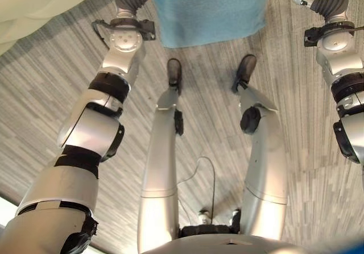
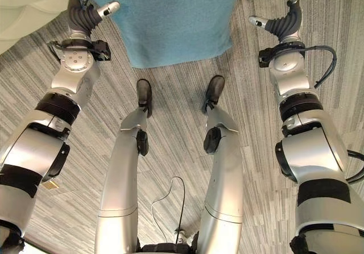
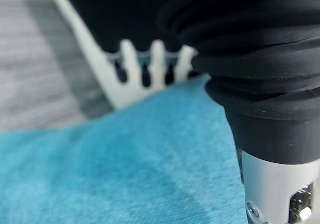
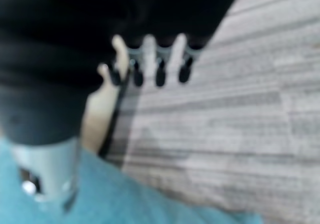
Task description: Pick up all the scattered cushions and arrange them neatly on the sofa.
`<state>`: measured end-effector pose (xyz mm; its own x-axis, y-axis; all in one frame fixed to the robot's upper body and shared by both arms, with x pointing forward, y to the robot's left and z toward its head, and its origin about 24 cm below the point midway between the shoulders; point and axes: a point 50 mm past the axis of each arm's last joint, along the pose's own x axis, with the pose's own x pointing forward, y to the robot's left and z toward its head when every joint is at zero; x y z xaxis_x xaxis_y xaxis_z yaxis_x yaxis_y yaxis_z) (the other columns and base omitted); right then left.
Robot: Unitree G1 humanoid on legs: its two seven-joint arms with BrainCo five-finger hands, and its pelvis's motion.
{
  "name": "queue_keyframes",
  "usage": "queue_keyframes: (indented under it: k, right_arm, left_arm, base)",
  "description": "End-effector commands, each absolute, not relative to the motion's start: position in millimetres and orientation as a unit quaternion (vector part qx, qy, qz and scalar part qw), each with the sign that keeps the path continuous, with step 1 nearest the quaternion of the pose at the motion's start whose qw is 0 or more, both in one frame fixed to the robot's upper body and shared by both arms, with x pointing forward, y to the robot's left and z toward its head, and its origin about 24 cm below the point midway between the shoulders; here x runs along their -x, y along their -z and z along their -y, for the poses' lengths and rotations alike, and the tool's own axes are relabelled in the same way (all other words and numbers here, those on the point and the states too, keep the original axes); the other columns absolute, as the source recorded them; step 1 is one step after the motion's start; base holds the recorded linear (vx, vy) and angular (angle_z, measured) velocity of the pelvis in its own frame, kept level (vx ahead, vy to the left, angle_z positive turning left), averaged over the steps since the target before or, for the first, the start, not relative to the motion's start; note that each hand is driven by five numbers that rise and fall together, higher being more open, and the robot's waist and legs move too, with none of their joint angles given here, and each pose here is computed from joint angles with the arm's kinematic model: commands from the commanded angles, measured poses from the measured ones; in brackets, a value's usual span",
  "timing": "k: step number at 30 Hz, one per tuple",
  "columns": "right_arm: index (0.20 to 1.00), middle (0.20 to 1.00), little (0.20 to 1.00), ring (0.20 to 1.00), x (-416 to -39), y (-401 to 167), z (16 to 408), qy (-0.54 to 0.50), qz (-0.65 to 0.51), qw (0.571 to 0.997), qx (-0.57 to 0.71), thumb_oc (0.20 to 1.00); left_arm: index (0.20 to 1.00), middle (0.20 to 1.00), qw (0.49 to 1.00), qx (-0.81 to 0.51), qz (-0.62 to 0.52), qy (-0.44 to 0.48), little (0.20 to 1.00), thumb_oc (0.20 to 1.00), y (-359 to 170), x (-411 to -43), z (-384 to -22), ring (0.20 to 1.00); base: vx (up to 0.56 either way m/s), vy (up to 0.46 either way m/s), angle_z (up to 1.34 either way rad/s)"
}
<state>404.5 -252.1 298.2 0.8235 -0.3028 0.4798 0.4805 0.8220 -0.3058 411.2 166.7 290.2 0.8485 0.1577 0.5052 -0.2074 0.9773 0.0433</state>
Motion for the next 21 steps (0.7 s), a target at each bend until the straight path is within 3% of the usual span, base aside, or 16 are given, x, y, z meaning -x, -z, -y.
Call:
queue_keyframes:
  k: [1, 15, 17, 18, 19, 21]
  right_arm:
    - [1.000, 1.000, 1.000, 1.000, -408.0, -281.2, 244.8, 0.191, 0.198, 0.935, 0.225, 1.000]
    - [1.000, 1.000, 1.000, 1.000, -414.3, -330.5, 130.5, 0.044, 0.286, 0.931, 0.220, 1.000]
    - [0.501, 0.501, 0.501, 0.501, -411.9, -333.8, 115.0, 0.020, 0.299, 0.932, 0.206, 0.501]
    - [0.200, 0.200, 0.200, 0.200, -408.9, -338.4, 104.9, 0.005, 0.312, 0.930, 0.195, 0.200]
    - [0.200, 0.200, 0.200, 0.200, -404.2, -344.1, 95.2, -0.011, 0.330, 0.928, 0.175, 0.200]
    - [0.200, 0.200, 0.200, 0.200, -398.0, -349.7, 86.7, -0.028, 0.351, 0.923, 0.157, 0.200]
  left_arm:
    - [1.000, 1.000, 0.968, -0.029, 0.233, -0.094, 1.000, 1.000, -261.2, -413.6, -161.1, 1.000]
    - [1.000, 1.000, 0.955, -0.005, 0.296, -0.012, 1.000, 1.000, -311.9, -406.9, -100.0, 1.000]
    - [1.000, 1.000, 0.952, 0.008, 0.307, -0.004, 1.000, 1.000, -316.8, -403.9, -96.2, 1.000]
    - [0.548, 0.548, 0.948, 0.017, 0.317, 0.001, 0.548, 0.548, -321.1, -401.3, -94.1, 0.548]
    - [0.200, 0.200, 0.942, 0.029, 0.334, 0.004, 0.200, 0.200, -326.3, -396.9, -93.4, 0.200]
    - [0.200, 0.200, 0.937, 0.040, 0.346, 0.013, 0.200, 0.200, -328.9, -392.6, -92.4, 0.200]
  base:
    - [0.01, -0.055, 0.01]
    - [0.01, -0.021, -0.01]
    - [0.00, 0.000, 0.00]
    - [0.03, 0.031, 0.01]
    - [0.03, 0.042, 0.03]
    - [0.01, 0.037, 0.01]
